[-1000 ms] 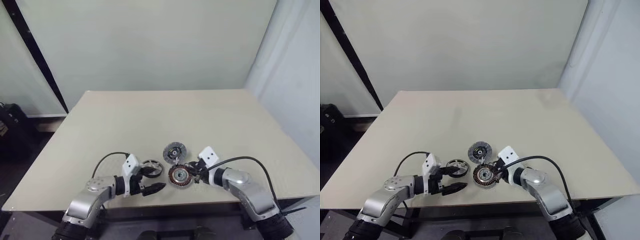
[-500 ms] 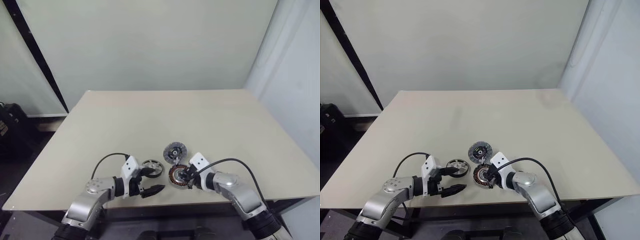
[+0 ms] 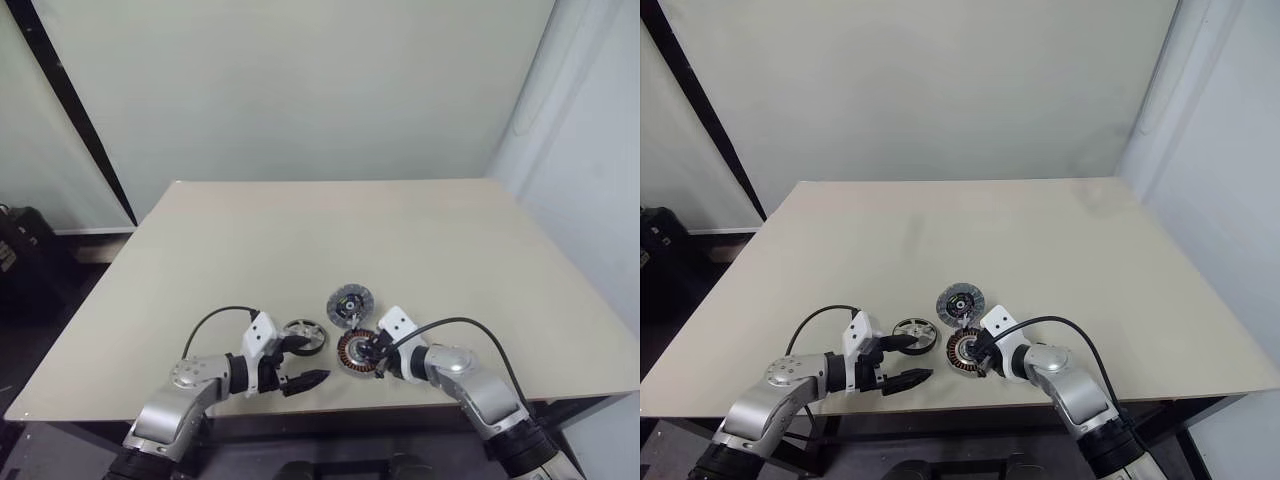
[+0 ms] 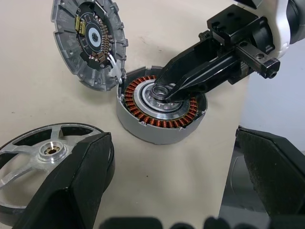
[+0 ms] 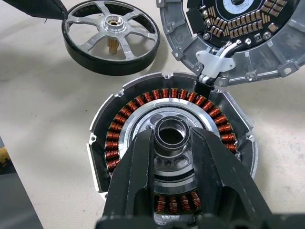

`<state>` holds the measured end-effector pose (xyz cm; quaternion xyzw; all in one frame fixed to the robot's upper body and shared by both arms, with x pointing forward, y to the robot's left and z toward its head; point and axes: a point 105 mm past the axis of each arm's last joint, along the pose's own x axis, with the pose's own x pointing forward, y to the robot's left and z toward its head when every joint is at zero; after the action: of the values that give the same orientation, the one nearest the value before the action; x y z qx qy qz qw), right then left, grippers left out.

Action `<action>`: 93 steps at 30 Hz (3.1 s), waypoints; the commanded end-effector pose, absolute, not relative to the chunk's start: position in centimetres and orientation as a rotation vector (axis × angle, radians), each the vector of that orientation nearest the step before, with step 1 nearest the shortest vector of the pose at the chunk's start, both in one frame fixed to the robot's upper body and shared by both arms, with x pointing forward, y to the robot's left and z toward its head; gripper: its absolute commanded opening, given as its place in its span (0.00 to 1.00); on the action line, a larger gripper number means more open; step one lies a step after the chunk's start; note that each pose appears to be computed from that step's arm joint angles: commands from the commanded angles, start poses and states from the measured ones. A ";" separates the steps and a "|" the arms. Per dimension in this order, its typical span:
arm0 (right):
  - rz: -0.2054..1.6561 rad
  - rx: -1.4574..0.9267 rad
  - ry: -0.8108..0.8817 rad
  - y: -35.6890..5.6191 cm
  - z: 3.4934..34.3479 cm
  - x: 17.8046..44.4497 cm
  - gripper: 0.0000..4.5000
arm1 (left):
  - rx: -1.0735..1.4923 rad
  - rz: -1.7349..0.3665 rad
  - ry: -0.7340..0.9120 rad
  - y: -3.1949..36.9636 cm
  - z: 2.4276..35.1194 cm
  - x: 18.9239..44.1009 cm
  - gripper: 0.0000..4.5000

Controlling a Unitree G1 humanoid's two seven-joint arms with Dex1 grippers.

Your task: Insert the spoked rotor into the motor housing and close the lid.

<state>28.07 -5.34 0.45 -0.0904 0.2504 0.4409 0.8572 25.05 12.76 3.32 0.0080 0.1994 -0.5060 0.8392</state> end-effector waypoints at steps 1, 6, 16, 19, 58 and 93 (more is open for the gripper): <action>0.934 -0.211 0.475 -5.1 1.7 28.7 0.18 | 0.037 -1.080 0.376 12.7 4.3 25.6 1.00; 0.937 -0.214 0.480 -5.2 1.6 28.6 0.18 | 0.036 -1.081 0.375 12.6 4.3 25.7 1.00; 0.936 -0.217 0.485 -5.3 1.4 28.5 0.18 | 0.033 -1.078 0.370 12.5 4.4 25.8 1.00; 0.934 -0.221 0.488 -5.3 1.3 28.4 0.18 | 0.033 -1.077 0.369 12.5 4.4 25.8 1.00; 0.904 -0.168 0.412 -4.5 3.2 29.1 0.26 | 0.025 -1.068 0.361 12.5 4.5 26.0 1.00; 0.885 -0.224 0.494 -5.5 2.7 28.3 0.01 | 0.013 -1.055 0.355 12.4 4.4 25.9 1.00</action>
<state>28.01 -5.86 1.29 -0.1028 0.2581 0.4194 0.8642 25.33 12.38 3.28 -0.0030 0.1939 -0.5009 0.8435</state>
